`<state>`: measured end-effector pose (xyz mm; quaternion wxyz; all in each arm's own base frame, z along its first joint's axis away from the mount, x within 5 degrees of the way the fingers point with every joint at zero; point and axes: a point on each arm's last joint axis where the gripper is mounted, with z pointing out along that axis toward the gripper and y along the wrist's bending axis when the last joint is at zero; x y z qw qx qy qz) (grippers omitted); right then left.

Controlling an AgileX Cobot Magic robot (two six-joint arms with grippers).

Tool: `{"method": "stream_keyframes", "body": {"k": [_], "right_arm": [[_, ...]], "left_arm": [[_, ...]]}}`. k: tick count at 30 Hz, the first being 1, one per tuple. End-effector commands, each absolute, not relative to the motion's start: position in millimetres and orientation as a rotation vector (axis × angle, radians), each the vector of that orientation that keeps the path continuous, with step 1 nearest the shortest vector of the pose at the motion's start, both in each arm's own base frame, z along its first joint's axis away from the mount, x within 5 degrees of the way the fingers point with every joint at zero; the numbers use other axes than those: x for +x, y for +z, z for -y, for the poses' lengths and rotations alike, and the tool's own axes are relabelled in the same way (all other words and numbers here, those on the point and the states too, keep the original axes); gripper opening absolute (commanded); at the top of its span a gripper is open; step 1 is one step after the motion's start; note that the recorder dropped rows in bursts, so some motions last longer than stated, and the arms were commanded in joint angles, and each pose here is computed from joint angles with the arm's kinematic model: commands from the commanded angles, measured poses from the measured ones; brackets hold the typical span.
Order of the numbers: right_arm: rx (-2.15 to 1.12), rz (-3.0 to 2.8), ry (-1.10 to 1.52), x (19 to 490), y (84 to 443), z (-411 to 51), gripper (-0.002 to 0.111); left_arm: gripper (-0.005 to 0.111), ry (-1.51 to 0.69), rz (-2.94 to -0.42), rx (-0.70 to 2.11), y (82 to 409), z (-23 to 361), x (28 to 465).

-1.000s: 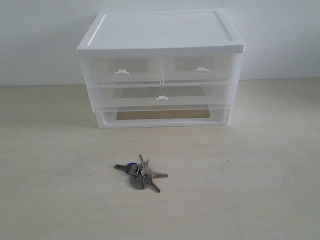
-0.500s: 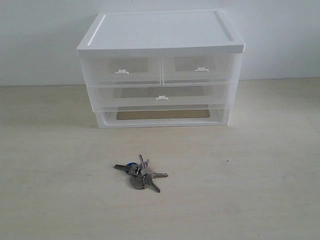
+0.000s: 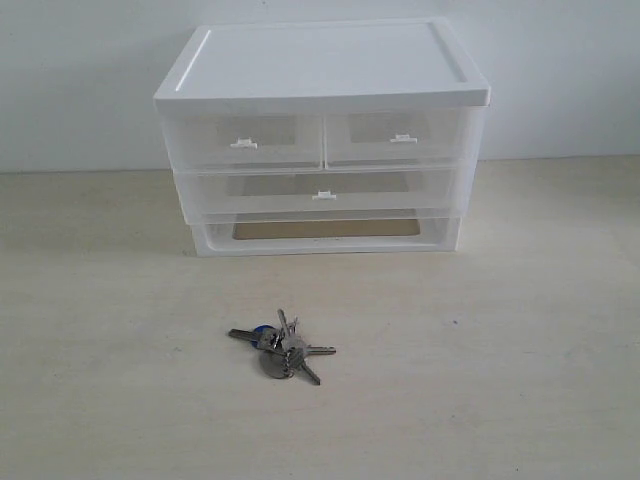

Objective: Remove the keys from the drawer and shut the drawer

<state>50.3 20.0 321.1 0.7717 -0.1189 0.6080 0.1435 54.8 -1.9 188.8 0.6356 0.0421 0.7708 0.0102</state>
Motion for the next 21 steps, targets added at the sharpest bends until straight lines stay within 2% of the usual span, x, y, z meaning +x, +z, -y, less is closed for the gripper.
{"method": "stream_keyframes", "body": {"k": [1,8,21], "right_arm": [[-0.252,-1.257,0.293,49,326,-19,0.0],[-0.289,-1.132,0.22,49,322,-19,0.0],[-0.035,-1.182,0.008,61,279,-2,0.0]], "left_arm": [[0.004,0.012,-1.764,0.078,188,2,55],[0.004,0.012,-1.764,0.078,188,2,55],[0.004,0.012,-1.762,0.078,188,2,55]]}}
